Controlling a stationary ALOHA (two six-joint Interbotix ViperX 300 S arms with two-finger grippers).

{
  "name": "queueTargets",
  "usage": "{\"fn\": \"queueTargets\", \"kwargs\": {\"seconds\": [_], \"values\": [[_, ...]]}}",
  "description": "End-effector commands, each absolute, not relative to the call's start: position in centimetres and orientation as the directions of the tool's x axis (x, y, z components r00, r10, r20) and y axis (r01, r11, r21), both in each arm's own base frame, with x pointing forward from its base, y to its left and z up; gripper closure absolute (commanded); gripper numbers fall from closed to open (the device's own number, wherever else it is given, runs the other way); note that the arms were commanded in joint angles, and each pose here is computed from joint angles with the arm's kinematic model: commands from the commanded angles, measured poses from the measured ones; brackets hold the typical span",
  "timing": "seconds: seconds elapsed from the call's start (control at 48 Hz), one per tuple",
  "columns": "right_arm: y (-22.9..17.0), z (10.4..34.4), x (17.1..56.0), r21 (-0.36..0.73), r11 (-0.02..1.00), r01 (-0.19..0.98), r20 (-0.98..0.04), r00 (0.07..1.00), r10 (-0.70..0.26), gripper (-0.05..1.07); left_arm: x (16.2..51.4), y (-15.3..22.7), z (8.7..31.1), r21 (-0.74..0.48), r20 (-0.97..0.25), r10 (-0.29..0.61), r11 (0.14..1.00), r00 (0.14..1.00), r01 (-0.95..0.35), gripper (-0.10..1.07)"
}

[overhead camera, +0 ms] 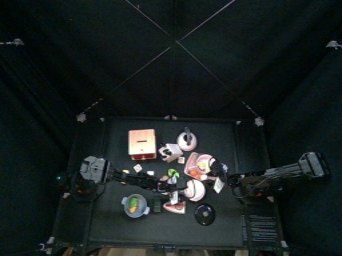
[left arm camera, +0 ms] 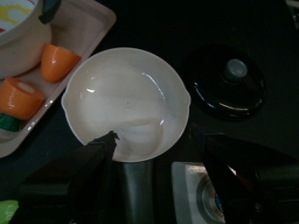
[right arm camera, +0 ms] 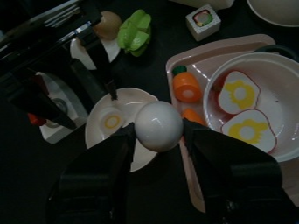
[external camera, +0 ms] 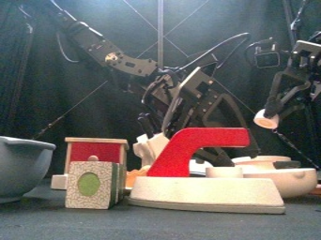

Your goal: Grab other half

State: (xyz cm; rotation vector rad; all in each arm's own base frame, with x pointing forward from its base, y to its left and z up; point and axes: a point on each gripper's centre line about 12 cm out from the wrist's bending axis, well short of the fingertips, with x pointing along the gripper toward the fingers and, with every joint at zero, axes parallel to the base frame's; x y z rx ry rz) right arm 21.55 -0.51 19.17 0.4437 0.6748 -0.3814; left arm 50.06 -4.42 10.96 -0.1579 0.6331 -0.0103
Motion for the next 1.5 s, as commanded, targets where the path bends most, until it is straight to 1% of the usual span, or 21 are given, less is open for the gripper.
{"fn": "queueTargets", "kwargs": {"seconds": [0.0, 0.312, 0.521, 0.875, 1.083, 1.354, 1.479], "values": [[-0.5, 19.6, 21.7, 0.275, 0.839, 0.469, -0.658, 0.728, -0.192, 0.41, 51.1, -4.0, 12.7, -0.161, -0.565, -0.056, 0.986, 0.823, -0.043, -0.02], [-0.5, 19.1, 21.5, 0.27, 0.84, 0.471, -0.665, 0.722, -0.191, 0.41, 51.5, -2.8, 12.3, -0.162, -0.589, -0.041, 0.985, 0.807, -0.068, -0.02], [-0.5, 18.8, 21.3, 0.27, 0.836, 0.477, -0.672, 0.715, -0.191, 0.41, 51.6, -2.3, 11.6, -0.161, -0.609, -0.035, 0.984, 0.792, -0.08, -0.01], [-0.5, 18.6, 21.3, 0.267, 0.835, 0.481, -0.68, 0.708, -0.191, 0.42, 51.7, -2.3, 11.0, -0.161, -0.644, -0.043, 0.984, 0.764, -0.081, 0.0], [-0.5, 18.4, 21.2, 0.274, 0.828, 0.489, -0.686, 0.703, -0.188, 0.42, 51.7, -2.4, 11.0, -0.163, -0.648, -0.044, 0.983, 0.761, -0.081, 0.02], [-0.5, 18.4, 21.2, 0.275, 0.828, 0.489, -0.687, 0.702, -0.186, 0.42, 51.4, -2.4, 10.2, -0.161, -0.68, -0.05, 0.983, 0.731, -0.083, 0.03], [-0.5, 18.3, 21.1, 0.275, 0.826, 0.491, -0.688, 0.701, -0.188, 0.42, 51.4, -2.4, 10.2, -0.16, -0.679, -0.049, 0.984, 0.732, -0.082, 0.03]]}}
